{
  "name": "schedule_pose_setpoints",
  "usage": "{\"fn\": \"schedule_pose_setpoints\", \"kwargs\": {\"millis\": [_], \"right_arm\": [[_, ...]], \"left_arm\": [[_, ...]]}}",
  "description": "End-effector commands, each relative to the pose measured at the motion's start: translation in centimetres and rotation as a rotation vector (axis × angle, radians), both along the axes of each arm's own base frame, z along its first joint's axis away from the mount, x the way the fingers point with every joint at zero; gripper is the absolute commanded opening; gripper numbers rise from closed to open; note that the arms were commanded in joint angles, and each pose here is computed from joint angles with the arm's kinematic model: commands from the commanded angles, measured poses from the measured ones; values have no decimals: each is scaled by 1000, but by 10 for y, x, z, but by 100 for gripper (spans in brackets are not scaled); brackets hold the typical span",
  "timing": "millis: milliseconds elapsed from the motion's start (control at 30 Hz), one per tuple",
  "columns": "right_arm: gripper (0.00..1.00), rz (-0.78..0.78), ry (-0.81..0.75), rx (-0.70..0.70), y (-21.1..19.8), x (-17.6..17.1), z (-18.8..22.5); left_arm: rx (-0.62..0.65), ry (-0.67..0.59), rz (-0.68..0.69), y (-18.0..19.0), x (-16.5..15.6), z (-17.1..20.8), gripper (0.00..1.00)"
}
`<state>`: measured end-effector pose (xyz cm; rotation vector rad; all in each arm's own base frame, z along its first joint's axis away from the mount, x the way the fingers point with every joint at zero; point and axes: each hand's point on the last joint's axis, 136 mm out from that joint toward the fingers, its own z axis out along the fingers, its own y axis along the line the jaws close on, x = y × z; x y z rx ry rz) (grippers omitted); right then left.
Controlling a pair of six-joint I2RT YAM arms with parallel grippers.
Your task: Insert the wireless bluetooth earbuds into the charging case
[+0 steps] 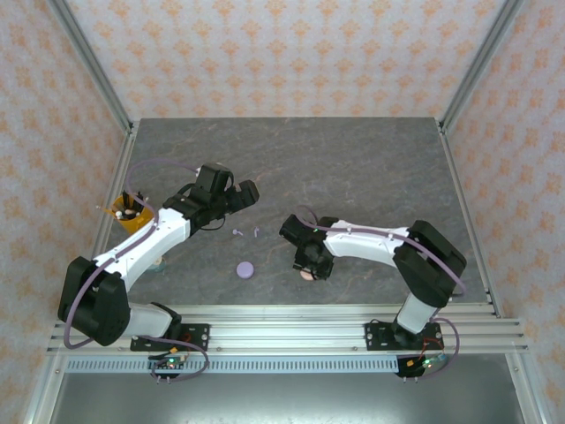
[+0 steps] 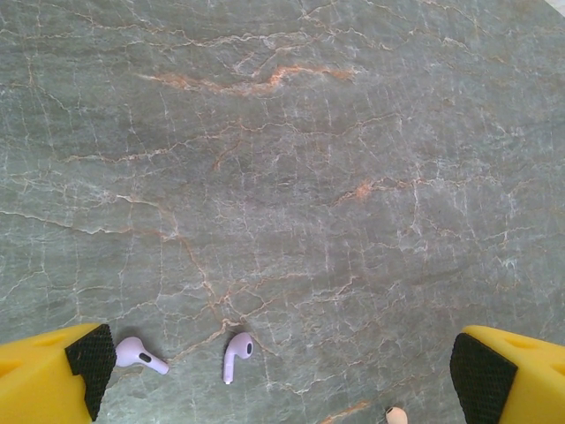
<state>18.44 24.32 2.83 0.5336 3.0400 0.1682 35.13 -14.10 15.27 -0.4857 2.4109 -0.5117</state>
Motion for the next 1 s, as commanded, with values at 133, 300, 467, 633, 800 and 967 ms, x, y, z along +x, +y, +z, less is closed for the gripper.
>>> {"fn": "schedule_pose_setpoints", "kwargs": {"millis": [133, 300, 467, 633, 800, 967], "right_arm": [[47, -35, -97, 74, 9, 34, 44], [47, -77, -122, 98, 3, 72, 57], [47, -125, -147, 121, -3, 124, 69], [47, -182, -148, 137, -11, 166, 63], [47, -240, -142, 154, -20, 197, 53], [47, -289, -130, 180, -25, 219, 45]], "left_arm": [[-20, -5, -5, -6, 4, -4, 100], [-32, -4, -15, -10, 7, -9, 100], [-62, -16, -29, -17, 14, -13, 100], [-134, -61, -71, -35, 24, -15, 100], [-206, -119, -135, -58, 35, -17, 100], [-266, -166, -216, -86, 41, -18, 100]]}}
